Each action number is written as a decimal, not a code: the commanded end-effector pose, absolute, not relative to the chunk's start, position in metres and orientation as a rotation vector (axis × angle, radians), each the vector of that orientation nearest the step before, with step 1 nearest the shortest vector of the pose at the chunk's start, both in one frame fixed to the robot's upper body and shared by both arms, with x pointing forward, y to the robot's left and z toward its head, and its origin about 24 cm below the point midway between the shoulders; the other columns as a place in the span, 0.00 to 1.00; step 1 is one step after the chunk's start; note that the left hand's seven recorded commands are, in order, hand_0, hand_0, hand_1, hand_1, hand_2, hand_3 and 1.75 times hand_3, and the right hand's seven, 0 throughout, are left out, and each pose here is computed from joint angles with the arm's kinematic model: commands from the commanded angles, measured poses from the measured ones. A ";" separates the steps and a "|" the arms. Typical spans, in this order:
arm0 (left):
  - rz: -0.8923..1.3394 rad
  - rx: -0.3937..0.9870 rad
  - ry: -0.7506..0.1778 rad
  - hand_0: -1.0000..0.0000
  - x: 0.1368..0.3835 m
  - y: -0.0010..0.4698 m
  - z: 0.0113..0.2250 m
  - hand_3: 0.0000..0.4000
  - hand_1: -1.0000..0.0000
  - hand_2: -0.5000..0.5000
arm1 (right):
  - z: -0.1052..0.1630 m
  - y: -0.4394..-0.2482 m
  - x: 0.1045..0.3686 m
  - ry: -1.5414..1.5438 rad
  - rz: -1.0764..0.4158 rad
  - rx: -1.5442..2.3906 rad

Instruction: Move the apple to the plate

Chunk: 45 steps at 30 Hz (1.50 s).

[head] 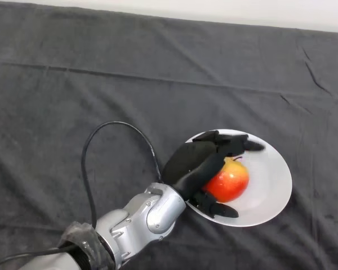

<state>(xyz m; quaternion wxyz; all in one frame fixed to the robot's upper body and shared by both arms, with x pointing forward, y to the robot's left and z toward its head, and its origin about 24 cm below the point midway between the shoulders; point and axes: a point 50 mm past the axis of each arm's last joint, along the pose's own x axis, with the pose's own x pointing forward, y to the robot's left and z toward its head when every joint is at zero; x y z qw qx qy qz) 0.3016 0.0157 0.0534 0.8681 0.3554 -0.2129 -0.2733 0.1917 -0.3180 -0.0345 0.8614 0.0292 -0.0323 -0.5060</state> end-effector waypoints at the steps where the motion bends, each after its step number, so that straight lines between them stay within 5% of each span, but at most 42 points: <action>1: -0.558 0.754 -0.502 1.00 0.316 0.015 0.076 0.00 1.00 0.50 | -0.085 -0.275 0.144 0.205 -1.059 0.118; 23: -0.177 0.511 -0.604 1.00 0.333 0.078 0.113 0.00 1.00 0.50 | -0.085 -0.275 0.144 0.205 -1.059 0.118; 45: 0.198 0.380 -0.558 1.00 0.333 0.170 0.111 0.00 1.00 0.50 | -0.085 -0.275 0.144 0.205 -1.059 0.117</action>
